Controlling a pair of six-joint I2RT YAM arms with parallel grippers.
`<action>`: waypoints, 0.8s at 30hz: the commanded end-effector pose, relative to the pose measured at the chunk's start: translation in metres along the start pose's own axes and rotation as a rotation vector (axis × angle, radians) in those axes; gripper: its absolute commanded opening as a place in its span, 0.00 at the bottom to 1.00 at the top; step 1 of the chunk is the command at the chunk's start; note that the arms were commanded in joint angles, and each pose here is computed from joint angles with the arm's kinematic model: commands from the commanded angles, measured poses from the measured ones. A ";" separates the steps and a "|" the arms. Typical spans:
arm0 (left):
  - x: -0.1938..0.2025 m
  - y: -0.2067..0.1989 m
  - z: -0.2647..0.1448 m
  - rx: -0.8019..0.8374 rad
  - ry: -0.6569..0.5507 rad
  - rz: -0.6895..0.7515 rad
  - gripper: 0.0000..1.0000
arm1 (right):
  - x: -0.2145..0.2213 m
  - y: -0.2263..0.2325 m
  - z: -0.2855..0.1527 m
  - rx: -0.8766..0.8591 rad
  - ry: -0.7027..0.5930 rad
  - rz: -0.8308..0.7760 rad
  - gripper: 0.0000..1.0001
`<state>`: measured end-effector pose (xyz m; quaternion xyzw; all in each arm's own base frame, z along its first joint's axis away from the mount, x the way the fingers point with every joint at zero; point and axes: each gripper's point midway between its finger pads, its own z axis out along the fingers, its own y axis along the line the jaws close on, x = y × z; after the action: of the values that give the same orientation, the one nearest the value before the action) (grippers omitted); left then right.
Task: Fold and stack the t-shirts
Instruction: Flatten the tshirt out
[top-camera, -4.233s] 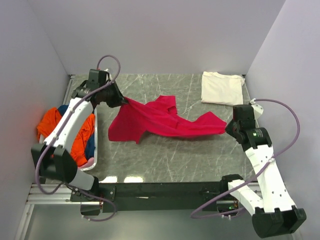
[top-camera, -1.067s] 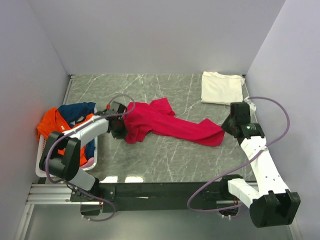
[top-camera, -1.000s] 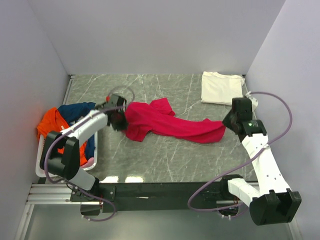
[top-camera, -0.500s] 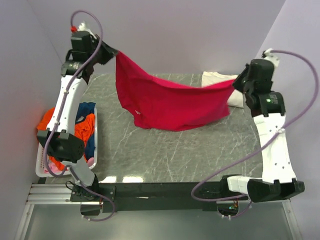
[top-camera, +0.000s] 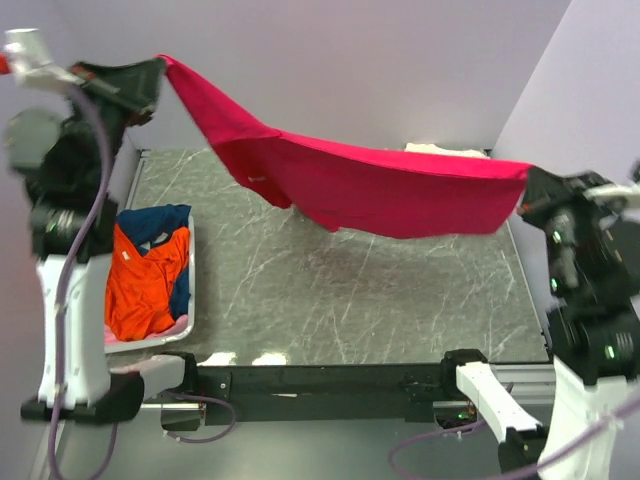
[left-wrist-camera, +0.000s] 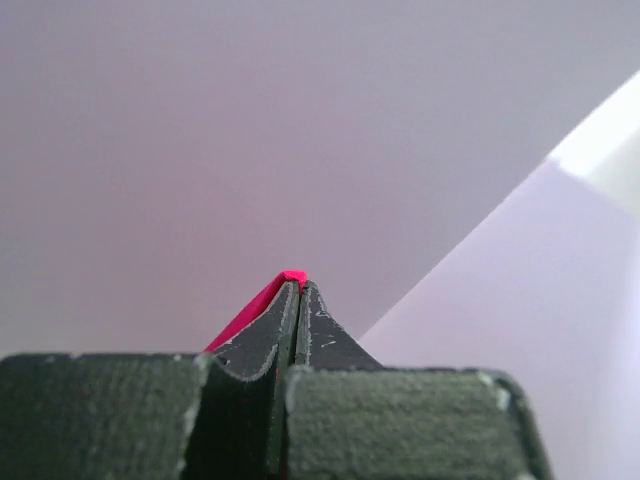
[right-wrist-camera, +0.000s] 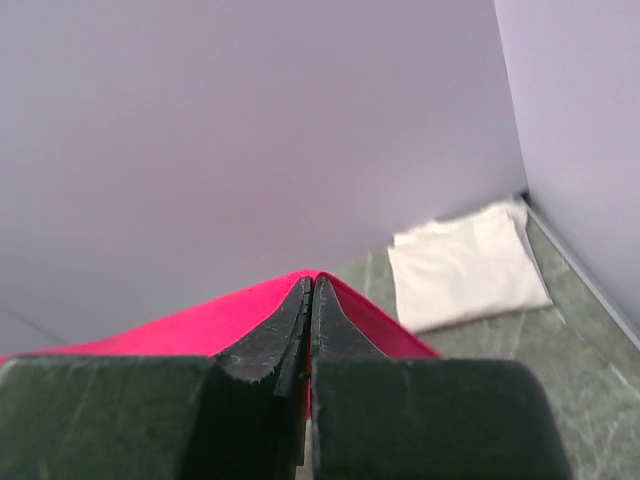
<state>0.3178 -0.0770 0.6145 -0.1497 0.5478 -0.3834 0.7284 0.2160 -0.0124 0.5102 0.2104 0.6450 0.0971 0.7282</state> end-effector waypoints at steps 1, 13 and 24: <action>-0.055 -0.045 -0.031 0.096 -0.182 0.101 0.00 | -0.030 0.007 -0.026 -0.058 -0.117 0.002 0.00; 0.000 -0.025 0.007 0.147 0.034 0.101 0.00 | -0.007 -0.013 -0.002 0.048 -0.088 0.022 0.00; 0.093 0.054 0.095 0.105 0.286 0.025 0.01 | 0.078 -0.034 0.082 0.153 0.087 -0.022 0.00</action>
<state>0.4562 -0.1225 0.4958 -0.0933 0.6767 -0.3983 0.6121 0.2991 -0.0182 0.3953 0.2425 0.7304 0.0450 0.6370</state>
